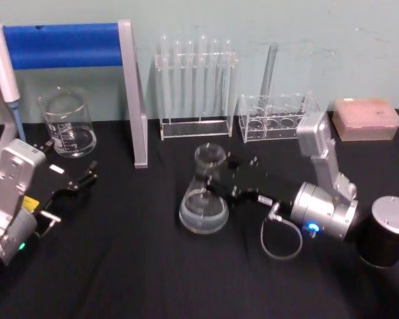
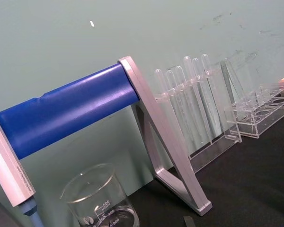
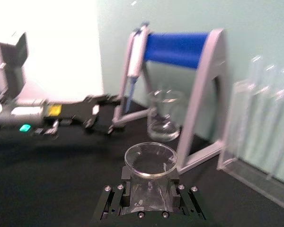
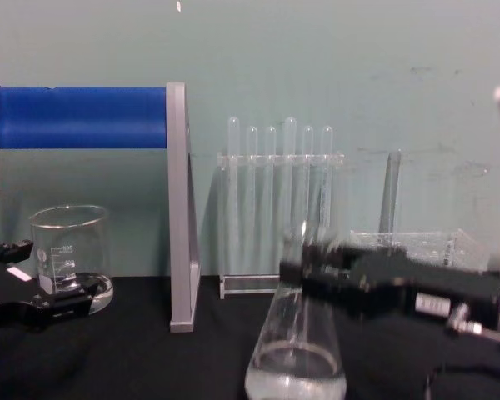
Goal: Grasp the erlenmeyer flask with one hand, shake it three times, then place it back.
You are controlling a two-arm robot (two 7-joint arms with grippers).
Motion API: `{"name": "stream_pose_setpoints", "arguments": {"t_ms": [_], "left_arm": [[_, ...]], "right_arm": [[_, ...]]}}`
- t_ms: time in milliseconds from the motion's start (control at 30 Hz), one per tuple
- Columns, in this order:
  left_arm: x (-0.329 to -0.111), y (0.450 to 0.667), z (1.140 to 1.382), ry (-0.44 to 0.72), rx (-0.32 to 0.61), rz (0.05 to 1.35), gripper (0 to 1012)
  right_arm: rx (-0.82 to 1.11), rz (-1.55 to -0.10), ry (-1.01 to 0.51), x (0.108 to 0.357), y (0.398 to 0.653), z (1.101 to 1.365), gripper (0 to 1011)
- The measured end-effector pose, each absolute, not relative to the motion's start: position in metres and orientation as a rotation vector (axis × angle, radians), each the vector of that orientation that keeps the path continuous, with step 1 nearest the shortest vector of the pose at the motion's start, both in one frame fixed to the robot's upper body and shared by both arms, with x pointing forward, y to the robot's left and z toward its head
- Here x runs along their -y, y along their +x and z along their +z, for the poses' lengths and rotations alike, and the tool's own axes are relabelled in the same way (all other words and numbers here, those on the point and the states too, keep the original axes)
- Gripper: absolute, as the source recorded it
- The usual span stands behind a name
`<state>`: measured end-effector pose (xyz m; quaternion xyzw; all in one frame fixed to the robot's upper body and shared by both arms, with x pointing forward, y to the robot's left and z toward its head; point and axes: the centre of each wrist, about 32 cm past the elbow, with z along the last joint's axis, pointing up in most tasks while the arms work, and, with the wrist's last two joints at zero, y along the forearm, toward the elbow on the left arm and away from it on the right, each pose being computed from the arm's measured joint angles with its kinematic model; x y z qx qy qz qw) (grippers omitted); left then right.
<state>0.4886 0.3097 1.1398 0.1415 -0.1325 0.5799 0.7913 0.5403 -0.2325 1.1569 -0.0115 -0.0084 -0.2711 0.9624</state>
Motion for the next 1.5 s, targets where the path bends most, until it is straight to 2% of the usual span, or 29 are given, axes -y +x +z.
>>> {"name": "stream_pose_setpoints", "arguments": {"t_ms": [367, 500, 700, 867, 1133, 1500], "left_arm": [[-0.310, 0.489, 1.140, 0.304, 0.285, 1.248, 1001], [-0.310, 0.489, 1.140, 0.304, 0.285, 1.248, 1001], [-0.310, 0.489, 1.140, 0.304, 0.285, 1.248, 1001], [-0.310, 0.489, 1.140, 0.304, 0.285, 1.248, 1001], [-0.310, 0.489, 1.140, 0.305, 0.285, 1.248, 1001], [-0.310, 0.489, 1.140, 0.304, 0.285, 1.248, 1001]], "right_arm": [[0.070, -0.799, 0.076, 0.227, 0.523, 1.213, 453], [0.095, -0.887, 0.095, 0.226, 0.515, 1.225, 453], [0.118, -0.978, 0.096, 0.227, 0.506, 1.232, 453], [0.123, -0.998, 0.091, 0.228, 0.504, 1.233, 453], [0.133, -0.926, 0.080, 0.226, 0.503, 1.232, 453], [0.151, -0.603, 0.060, 0.202, 0.495, 1.227, 453]]}}
